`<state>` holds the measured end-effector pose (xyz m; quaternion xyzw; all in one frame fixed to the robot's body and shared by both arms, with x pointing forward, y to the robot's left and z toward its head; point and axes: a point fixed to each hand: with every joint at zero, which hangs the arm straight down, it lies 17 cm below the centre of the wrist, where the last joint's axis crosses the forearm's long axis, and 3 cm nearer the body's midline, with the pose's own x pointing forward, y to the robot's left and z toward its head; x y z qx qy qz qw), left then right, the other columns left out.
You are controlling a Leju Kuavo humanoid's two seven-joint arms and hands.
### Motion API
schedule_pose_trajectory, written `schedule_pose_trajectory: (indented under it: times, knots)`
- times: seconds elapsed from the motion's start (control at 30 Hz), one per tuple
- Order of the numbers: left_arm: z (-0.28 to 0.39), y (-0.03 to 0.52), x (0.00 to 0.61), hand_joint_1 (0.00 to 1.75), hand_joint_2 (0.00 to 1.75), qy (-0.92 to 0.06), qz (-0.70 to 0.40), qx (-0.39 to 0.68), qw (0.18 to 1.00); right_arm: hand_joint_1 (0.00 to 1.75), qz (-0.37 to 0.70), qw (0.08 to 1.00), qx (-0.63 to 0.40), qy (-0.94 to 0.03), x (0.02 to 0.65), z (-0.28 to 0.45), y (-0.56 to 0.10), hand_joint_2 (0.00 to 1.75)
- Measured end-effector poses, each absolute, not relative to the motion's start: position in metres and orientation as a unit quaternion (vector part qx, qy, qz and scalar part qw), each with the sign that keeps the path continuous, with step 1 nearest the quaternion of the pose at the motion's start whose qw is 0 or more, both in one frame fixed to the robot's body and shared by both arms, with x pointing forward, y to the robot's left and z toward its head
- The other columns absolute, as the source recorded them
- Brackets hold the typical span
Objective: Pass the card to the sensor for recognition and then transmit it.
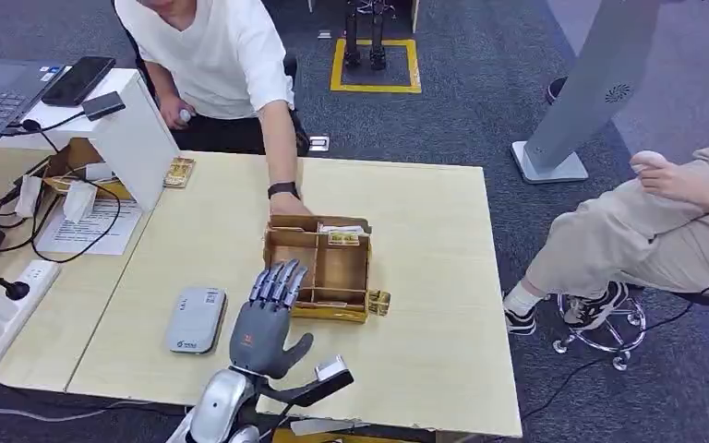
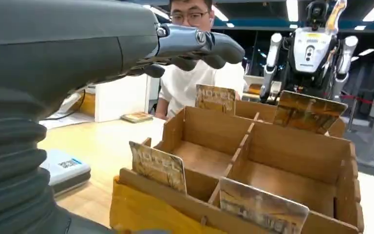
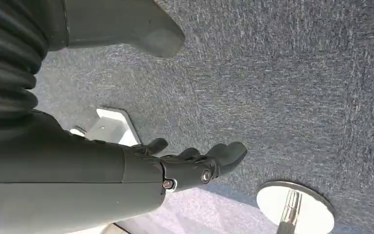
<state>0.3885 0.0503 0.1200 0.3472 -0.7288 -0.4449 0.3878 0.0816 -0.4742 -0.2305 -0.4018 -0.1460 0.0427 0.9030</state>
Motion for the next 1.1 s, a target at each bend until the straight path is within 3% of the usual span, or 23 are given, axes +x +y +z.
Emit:
schedule_pose_trajectory:
  times: [0.9,0.93,1.0,1.1]
  knots:
    - [0.112,0.058,0.403,0.00,1.75,-0.692,-0.441,0.424,0.383,0.00,0.045,0.905,-0.397,-0.143,0.087,-0.232,-0.467,1.75]
    - [0.112,0.058,0.403,0.14,1.75,-0.693,-0.441,0.425,0.381,0.00,0.045,0.906,-0.397,-0.143,0.087,-0.232,-0.467,1.75]
    - [0.110,0.058,0.403,1.62,1.75,-0.692,-0.443,0.425,0.381,0.00,0.045,0.906,-0.397,-0.143,0.087,-0.232,-0.467,1.75]
    - [0.108,0.057,0.402,1.62,1.75,-0.693,-0.444,0.423,0.378,0.00,0.045,0.906,-0.397,-0.143,0.087,-0.232,-0.466,1.75]
